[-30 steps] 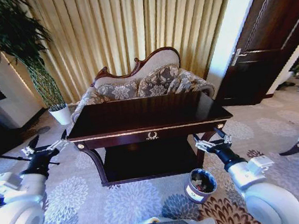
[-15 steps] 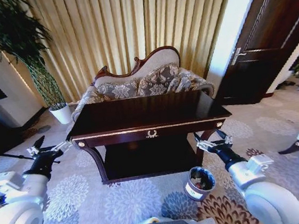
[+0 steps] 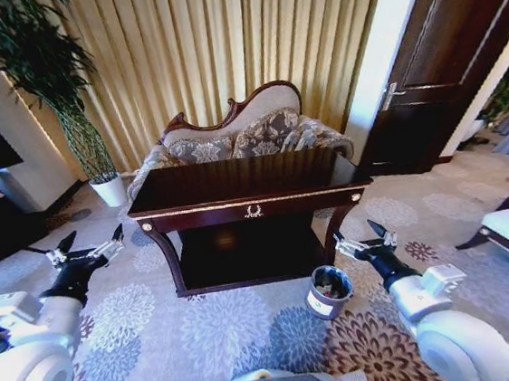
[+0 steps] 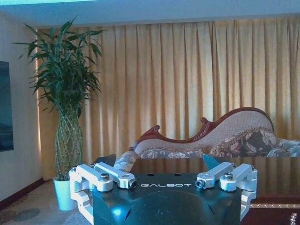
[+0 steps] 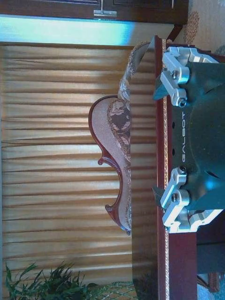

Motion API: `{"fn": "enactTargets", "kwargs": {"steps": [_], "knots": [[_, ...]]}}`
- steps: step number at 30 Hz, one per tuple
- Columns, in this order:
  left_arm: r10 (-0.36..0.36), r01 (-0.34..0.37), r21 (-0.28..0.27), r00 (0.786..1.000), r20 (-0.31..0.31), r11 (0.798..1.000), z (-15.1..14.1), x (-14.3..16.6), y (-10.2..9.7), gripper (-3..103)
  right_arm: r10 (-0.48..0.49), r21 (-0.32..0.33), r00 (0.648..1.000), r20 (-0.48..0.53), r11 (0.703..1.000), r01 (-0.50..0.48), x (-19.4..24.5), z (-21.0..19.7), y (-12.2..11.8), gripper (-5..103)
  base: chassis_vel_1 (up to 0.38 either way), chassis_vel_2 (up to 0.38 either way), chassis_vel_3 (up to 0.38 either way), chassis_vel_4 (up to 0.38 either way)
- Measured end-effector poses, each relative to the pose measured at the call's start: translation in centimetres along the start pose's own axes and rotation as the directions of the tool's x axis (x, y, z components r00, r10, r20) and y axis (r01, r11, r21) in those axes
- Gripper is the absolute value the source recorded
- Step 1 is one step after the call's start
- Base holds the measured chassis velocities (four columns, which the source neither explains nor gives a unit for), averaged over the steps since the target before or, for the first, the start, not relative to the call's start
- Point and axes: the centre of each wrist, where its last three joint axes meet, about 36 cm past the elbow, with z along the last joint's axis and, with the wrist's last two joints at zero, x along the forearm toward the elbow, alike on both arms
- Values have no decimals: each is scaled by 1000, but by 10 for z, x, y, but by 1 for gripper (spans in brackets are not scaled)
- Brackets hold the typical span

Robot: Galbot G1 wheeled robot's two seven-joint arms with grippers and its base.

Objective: Move to the front of the table and place the trash on the table into the trash bin.

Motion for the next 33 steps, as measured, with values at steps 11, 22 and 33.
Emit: {"fn": "enactTargets", "kwargs": {"steps": [11, 22, 33], "knots": [[-4, 4, 2, 1000, -2, 1000, 1, 1, 0, 100, 4, 10, 1000, -5, 1000, -4, 2, 2, 0, 100, 146, -143, -138, 141], [0, 0, 1, 1000, -1, 1000, 1, 0, 0, 100, 6, 4, 1000, -4, 1000, -6, 2, 3, 1, 100, 170, -156, -174, 154], [7, -7, -3, 1000, 1, 1000, 0, -1, -1, 100, 4, 6, 1000, 11, 1000, -4, 0, 0, -1, 100, 144, -155, -159, 158]]}}
